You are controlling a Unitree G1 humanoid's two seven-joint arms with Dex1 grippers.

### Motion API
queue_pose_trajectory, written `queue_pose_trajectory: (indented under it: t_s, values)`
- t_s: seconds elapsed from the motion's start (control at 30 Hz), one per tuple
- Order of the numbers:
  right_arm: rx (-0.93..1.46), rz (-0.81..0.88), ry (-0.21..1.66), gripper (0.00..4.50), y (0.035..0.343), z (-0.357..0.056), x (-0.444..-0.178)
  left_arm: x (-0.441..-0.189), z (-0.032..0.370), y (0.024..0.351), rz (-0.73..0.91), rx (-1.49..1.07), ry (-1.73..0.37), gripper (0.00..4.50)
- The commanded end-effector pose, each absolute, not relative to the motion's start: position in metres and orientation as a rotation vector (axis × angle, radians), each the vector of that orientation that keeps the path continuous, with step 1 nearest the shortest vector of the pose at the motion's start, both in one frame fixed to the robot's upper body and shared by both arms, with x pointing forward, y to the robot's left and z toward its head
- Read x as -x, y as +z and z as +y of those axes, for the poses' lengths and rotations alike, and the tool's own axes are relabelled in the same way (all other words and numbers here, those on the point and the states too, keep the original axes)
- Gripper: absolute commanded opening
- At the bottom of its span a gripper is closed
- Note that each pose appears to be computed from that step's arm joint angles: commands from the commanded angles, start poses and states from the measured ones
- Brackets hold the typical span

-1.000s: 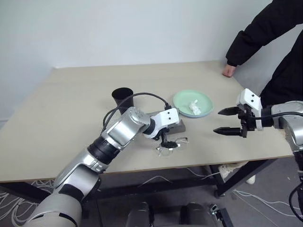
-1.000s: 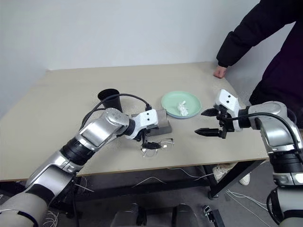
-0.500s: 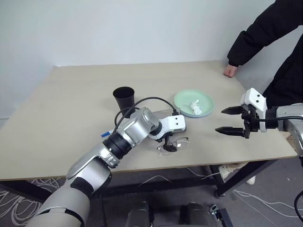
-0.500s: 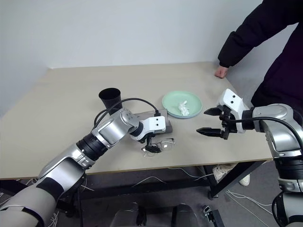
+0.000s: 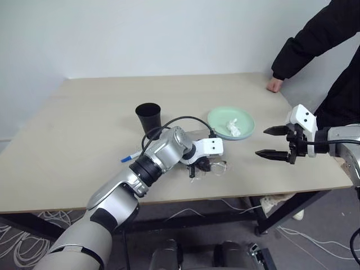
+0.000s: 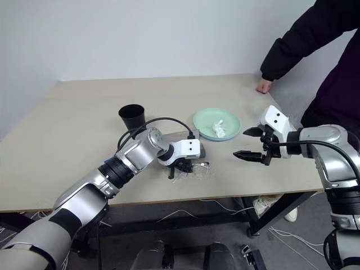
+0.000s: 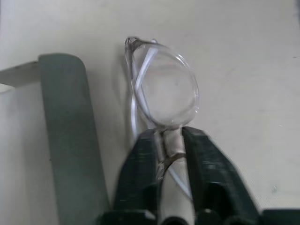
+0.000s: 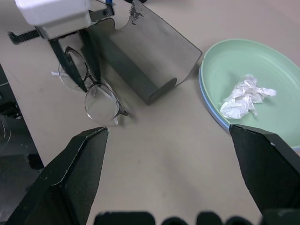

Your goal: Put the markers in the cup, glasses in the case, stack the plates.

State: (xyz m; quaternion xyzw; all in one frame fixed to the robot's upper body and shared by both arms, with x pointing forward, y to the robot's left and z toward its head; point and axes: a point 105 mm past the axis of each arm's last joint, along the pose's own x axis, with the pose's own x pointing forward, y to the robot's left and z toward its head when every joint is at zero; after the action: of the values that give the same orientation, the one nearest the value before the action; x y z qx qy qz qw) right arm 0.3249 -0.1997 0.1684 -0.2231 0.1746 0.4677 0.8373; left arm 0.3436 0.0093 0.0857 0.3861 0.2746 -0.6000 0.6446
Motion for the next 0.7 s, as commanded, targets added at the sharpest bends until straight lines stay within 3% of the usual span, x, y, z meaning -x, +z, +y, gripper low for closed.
queue_pose_trajectory:
  t_s: [0.03,0.7]
  values:
    - [0.495,0.304,0.987,4.50,0.183,-0.197,-0.325,-0.349,0.012,0.093,0.601,-0.925,-1.340,0.01]
    - [0.504,0.281,1.006,4.50,0.185,-0.191,-0.332,-0.349,0.013,0.116,0.562,-0.864,-1.398,0.01]
